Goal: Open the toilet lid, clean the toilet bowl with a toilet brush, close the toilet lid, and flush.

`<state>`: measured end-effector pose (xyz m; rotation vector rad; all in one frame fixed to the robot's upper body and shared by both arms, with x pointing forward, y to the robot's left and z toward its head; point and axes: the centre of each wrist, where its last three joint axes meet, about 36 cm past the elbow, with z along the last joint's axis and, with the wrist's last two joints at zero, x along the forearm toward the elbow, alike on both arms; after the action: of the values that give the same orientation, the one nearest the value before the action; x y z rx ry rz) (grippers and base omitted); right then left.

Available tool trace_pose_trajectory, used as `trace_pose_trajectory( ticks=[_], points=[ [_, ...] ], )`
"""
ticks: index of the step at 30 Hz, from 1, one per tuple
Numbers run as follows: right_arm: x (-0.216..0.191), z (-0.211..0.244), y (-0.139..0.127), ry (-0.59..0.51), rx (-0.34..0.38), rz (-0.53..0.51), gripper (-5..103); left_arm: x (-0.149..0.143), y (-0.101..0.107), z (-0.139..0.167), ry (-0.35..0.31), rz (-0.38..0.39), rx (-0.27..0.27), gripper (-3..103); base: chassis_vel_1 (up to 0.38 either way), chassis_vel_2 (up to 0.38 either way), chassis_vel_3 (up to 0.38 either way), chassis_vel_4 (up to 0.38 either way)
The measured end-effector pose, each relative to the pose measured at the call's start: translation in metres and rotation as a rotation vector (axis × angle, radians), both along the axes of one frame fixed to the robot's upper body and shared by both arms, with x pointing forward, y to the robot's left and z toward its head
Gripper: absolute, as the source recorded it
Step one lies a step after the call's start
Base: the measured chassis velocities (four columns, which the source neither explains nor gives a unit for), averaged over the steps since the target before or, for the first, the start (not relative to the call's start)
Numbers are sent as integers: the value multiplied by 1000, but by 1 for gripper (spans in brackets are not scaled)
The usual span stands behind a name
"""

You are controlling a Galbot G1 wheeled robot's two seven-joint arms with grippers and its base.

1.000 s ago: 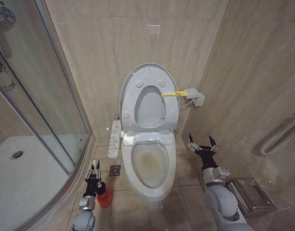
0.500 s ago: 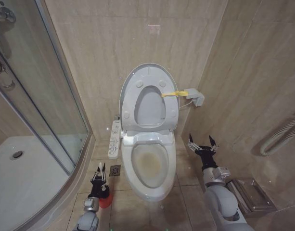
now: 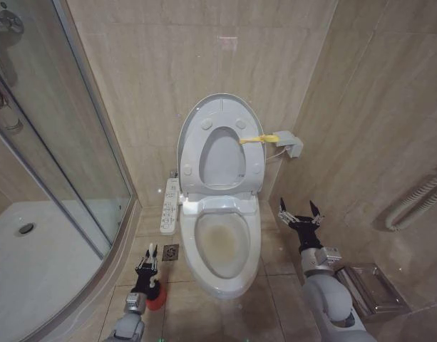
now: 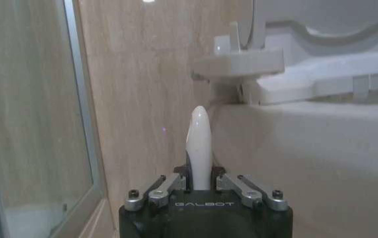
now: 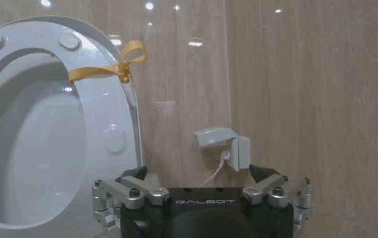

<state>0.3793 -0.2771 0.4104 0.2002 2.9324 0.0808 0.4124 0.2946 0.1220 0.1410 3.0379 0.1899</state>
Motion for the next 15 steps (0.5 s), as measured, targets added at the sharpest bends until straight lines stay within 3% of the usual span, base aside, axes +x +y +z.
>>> trace_pose_trajectory(
  ticks=[6, 15],
  points=[
    [0, 0, 0, 0, 0, 0, 100, -5, 6, -13, 54, -20, 27, 20, 0, 0, 0, 0],
    [0, 0, 0, 0, 0, 0, 100, -12, -4, -13, 48, -24, 18, 20, 0, 0, 0, 0]
  ],
)
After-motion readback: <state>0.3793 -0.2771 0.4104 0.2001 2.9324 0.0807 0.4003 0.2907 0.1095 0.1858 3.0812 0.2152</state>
